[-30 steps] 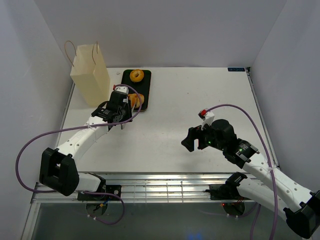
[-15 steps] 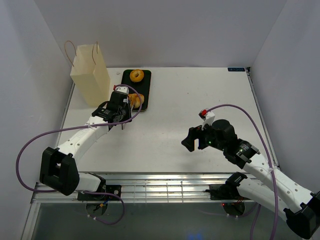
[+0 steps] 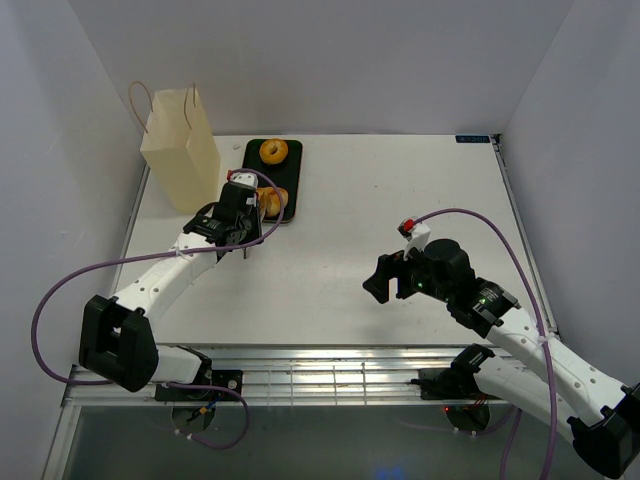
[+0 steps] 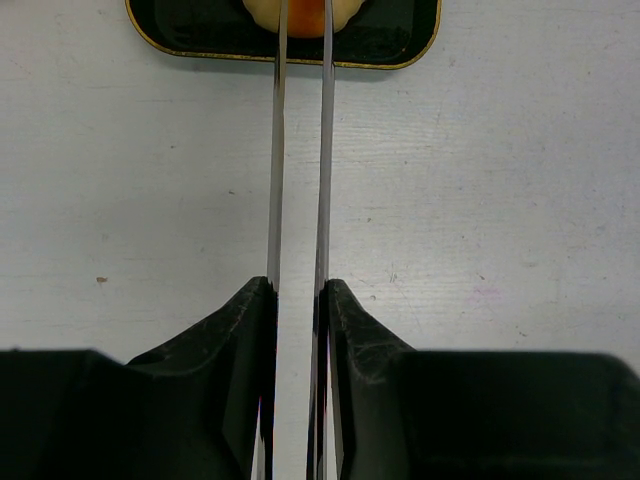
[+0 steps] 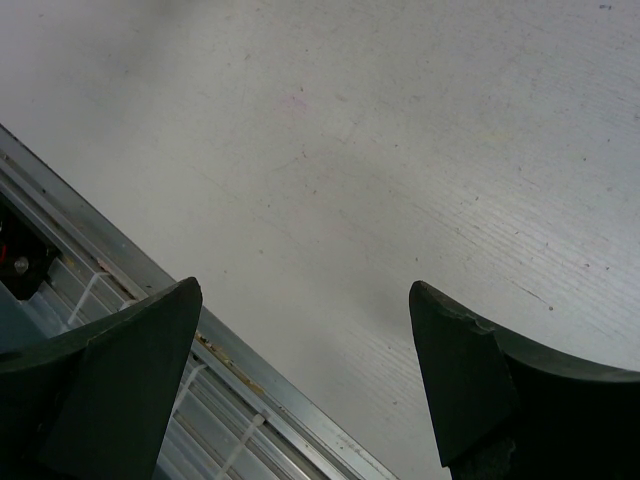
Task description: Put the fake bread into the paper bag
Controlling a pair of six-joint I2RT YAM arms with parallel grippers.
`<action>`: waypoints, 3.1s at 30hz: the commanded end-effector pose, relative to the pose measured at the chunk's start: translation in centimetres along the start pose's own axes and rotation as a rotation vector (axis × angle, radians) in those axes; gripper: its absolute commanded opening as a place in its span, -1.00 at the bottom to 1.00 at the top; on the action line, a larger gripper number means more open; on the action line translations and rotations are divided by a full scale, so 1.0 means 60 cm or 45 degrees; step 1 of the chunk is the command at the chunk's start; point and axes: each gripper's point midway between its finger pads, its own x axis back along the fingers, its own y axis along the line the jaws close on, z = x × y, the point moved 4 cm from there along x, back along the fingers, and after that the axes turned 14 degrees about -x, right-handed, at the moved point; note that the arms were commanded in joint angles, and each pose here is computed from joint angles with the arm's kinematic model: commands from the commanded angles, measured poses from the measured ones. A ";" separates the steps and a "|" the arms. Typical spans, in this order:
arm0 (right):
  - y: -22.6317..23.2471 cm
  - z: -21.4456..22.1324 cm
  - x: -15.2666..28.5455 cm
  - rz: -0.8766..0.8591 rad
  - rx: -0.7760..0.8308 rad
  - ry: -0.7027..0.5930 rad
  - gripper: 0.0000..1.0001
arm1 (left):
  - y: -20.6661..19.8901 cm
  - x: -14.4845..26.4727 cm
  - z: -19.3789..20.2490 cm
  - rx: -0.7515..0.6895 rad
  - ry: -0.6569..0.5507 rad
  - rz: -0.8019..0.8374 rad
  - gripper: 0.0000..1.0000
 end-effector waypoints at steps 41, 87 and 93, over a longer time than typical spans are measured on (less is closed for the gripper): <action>0.008 -0.015 0.002 -0.029 0.023 -0.046 0.80 | 0.044 0.244 -0.317 0.020 -0.753 -0.036 -1.00; -0.003 -0.009 -0.002 0.001 0.039 -0.026 0.80 | 0.255 0.219 -0.253 0.223 -0.685 -0.449 -1.00; -0.003 -0.010 0.000 0.000 0.034 -0.035 0.80 | 0.257 0.216 -0.238 0.218 -0.664 -0.461 -1.00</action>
